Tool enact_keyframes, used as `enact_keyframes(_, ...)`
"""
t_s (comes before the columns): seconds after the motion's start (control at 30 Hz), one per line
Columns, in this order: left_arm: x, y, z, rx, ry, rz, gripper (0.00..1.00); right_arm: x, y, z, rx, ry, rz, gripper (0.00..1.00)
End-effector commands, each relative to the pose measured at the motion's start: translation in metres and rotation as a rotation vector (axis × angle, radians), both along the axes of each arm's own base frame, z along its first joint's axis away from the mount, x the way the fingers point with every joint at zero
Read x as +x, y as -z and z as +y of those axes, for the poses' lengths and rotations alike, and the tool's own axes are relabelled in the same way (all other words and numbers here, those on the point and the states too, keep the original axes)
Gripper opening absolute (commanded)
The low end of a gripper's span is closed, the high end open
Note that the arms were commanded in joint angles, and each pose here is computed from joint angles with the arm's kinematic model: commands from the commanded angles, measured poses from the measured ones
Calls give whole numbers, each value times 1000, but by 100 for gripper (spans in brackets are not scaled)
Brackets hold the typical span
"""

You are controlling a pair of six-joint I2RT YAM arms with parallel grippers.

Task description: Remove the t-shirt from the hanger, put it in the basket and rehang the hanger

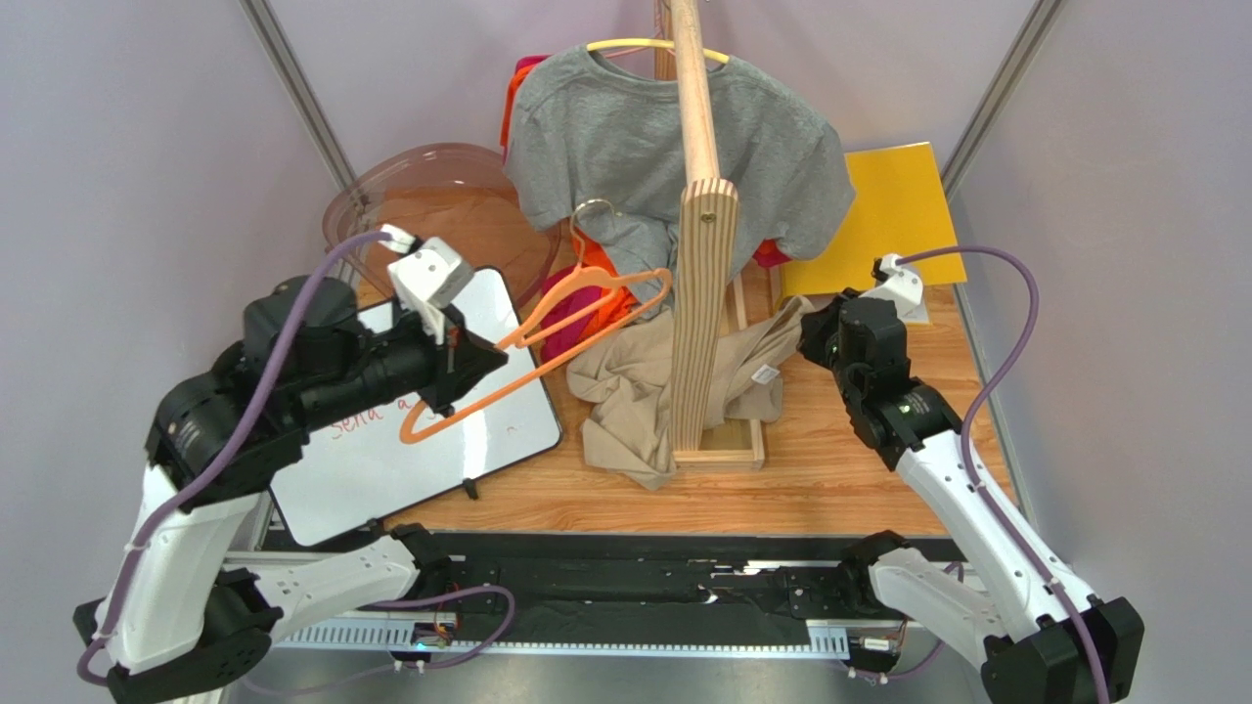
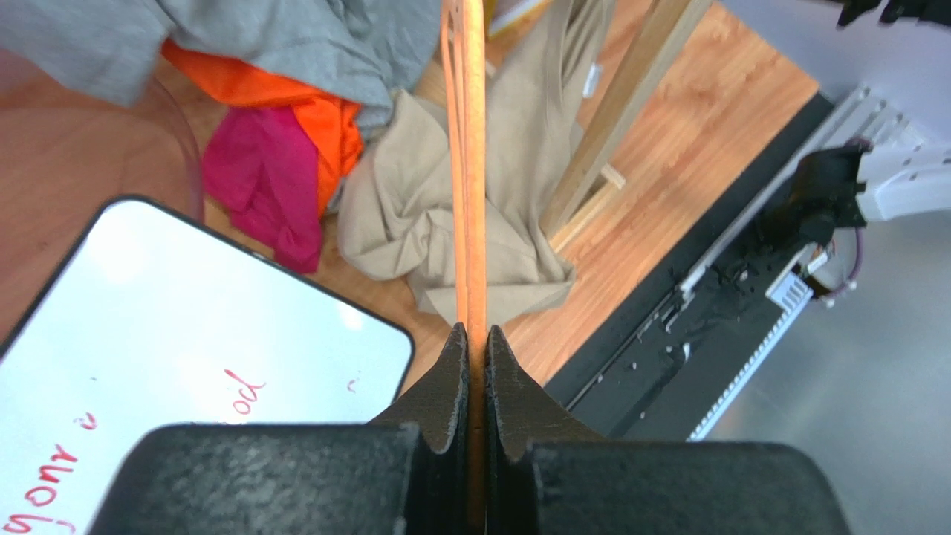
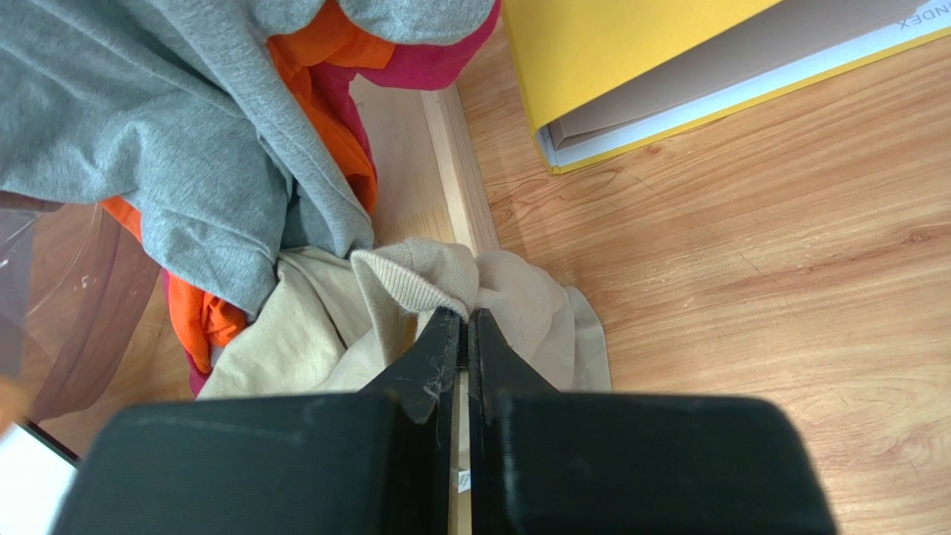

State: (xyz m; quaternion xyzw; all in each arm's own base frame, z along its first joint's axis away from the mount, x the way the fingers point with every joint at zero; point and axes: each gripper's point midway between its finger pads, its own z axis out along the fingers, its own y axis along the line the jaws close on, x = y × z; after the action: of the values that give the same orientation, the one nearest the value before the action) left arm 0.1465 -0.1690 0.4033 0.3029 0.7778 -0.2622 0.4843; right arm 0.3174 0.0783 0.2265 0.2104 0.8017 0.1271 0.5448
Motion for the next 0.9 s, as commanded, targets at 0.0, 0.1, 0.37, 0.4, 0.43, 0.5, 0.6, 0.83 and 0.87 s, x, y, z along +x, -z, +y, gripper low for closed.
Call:
enact_keyframes(0.0,-3,-51,15,-119,-51,-135,0,2,-20,2,-4,-32,-80,0)
enact_keyframes(0.1,2,-73,8,-132,-31,-161,0,-2,-25,3,1,-45,-102,0)
enact_keyframes(0.37,12,-114,-27,-160,91,-210,0,-8,-37,4,14,-64,-146,0)
enact_keyframes(0.4,13,-109,-39,-152,138,-188,0,-8,-38,3,14,-65,-149,0)
enact_keyframes(0.43,12,-107,-44,-144,165,-181,0,-8,-40,3,13,-65,-151,0)
enact_keyframes(0.5,12,-101,-55,-126,226,-172,0,-8,-42,4,12,-69,-153,0)
enact_keyframes(0.6,7,-95,-63,-121,300,-188,0,-10,-40,4,14,-75,-152,0)
enact_keyframes(0.83,11,-71,-69,-77,330,-179,0,-12,-37,4,12,-78,-148,0)
enact_keyframes(0.87,11,-67,-70,-73,335,-167,0,-11,-37,5,15,-79,-150,0)
